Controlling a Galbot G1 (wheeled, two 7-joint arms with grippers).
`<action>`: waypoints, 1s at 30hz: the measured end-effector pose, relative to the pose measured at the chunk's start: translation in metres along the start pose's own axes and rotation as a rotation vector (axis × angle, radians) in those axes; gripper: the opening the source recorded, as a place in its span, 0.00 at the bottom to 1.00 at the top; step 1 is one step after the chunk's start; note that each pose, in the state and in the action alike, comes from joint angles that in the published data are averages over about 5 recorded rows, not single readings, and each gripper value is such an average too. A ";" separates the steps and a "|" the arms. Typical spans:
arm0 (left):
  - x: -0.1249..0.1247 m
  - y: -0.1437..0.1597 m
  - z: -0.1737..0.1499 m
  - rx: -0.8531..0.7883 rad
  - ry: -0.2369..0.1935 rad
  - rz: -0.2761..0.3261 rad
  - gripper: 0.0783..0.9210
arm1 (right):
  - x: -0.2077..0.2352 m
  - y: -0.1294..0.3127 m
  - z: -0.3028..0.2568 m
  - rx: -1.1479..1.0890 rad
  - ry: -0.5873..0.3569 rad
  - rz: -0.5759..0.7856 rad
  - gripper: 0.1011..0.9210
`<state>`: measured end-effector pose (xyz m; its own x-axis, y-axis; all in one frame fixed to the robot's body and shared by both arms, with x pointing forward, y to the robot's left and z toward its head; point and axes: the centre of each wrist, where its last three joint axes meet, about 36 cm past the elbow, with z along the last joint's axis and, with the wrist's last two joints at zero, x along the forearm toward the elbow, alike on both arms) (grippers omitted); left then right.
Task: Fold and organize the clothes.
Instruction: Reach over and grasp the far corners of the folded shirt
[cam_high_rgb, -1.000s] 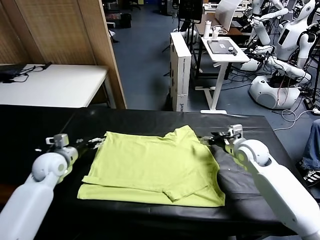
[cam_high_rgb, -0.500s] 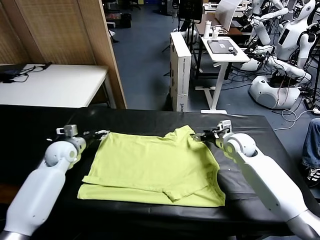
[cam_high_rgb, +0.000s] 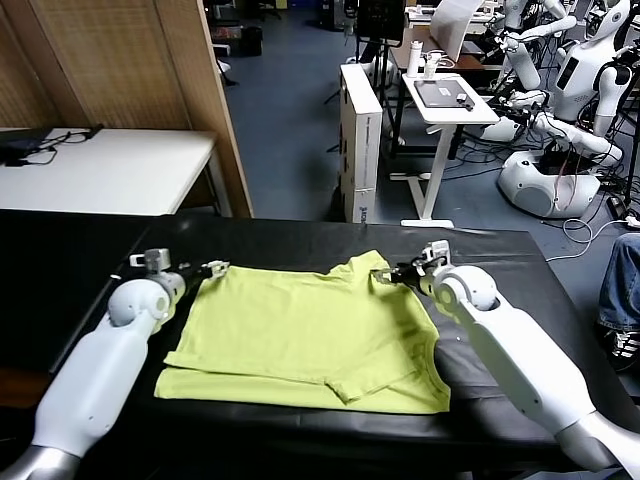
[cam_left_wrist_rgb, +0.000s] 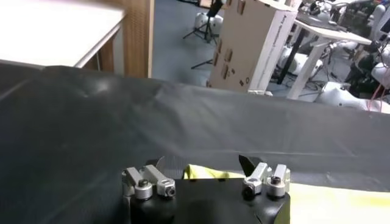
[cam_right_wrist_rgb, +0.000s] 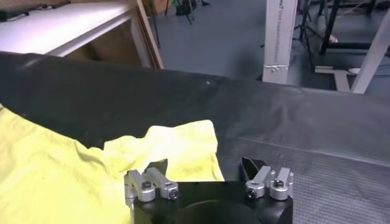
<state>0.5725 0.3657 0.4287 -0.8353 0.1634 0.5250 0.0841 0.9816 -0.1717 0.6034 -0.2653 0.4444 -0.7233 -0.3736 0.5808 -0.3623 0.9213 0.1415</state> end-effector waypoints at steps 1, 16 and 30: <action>-0.001 0.000 0.000 0.000 0.002 0.000 0.97 | -0.001 0.000 0.000 -0.001 0.000 0.000 0.77; -0.012 -0.003 0.006 -0.004 0.018 -0.001 0.23 | -0.002 0.002 -0.005 0.005 -0.022 -0.004 0.27; -0.006 0.000 0.005 -0.022 0.012 -0.005 0.08 | 0.020 0.001 -0.008 0.019 -0.069 0.009 0.05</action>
<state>0.5742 0.3647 0.4211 -0.8294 0.1596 0.5354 0.0922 0.9843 -0.1506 0.5939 -0.2712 0.4626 -0.7651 -0.3724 0.5253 -0.3663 0.9227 0.1205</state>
